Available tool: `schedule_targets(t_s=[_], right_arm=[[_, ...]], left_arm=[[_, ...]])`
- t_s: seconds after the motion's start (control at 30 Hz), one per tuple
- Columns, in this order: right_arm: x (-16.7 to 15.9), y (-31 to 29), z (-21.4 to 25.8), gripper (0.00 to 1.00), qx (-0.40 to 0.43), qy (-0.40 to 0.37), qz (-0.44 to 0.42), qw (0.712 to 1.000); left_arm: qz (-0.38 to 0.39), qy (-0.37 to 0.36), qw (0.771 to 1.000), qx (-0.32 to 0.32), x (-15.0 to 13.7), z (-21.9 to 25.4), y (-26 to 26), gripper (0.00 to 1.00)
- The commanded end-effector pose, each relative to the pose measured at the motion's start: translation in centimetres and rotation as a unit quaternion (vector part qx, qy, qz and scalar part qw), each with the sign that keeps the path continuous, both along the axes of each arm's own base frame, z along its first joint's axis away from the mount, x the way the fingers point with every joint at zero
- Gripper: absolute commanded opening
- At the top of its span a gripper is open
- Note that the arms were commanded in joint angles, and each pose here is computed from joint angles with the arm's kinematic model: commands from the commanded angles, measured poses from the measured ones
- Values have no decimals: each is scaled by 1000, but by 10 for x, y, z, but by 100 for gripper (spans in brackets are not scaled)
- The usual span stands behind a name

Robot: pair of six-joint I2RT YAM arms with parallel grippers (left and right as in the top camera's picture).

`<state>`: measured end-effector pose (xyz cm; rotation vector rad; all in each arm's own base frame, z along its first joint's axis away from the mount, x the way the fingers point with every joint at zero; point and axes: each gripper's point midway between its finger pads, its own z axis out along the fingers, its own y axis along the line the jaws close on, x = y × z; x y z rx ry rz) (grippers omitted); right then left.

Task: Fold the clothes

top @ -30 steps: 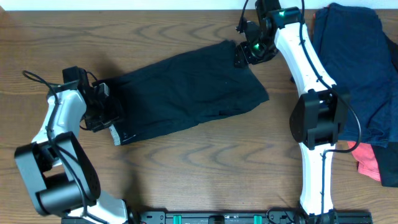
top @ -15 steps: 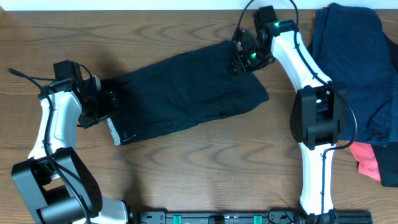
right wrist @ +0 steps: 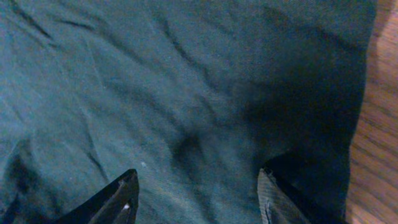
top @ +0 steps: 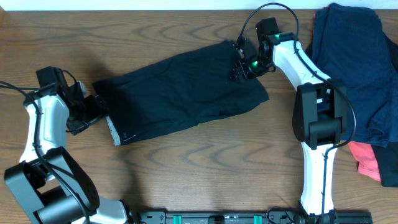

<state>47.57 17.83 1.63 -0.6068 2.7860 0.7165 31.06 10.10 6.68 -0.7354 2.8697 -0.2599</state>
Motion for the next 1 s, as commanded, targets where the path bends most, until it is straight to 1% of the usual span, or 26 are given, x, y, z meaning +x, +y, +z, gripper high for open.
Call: schedule_targets(t_s=[0.0,0.2,0.43,0.67,0.97], right_arm=[[-6,-5,-8,60,-10,13,-7,1000],[-6,-5,-8,61,-10,12,-6,1000],[-5,-7,-9,61,-17,10,-8,1000],[-4,-7,-9,61,-16,7,-8,1000],[-3,-7,-8,61,-16,6,-8,1000]], left_arm=[[1,15,999,-34,1,-13,-8,82],[6,43,998,-53,-1,-35,-10,82],[3,49,995,-90,3,-52,-21,81],[4,70,992,-104,0,-70,-24,81],[-18,76,985,-151,8,-98,-52,80]])
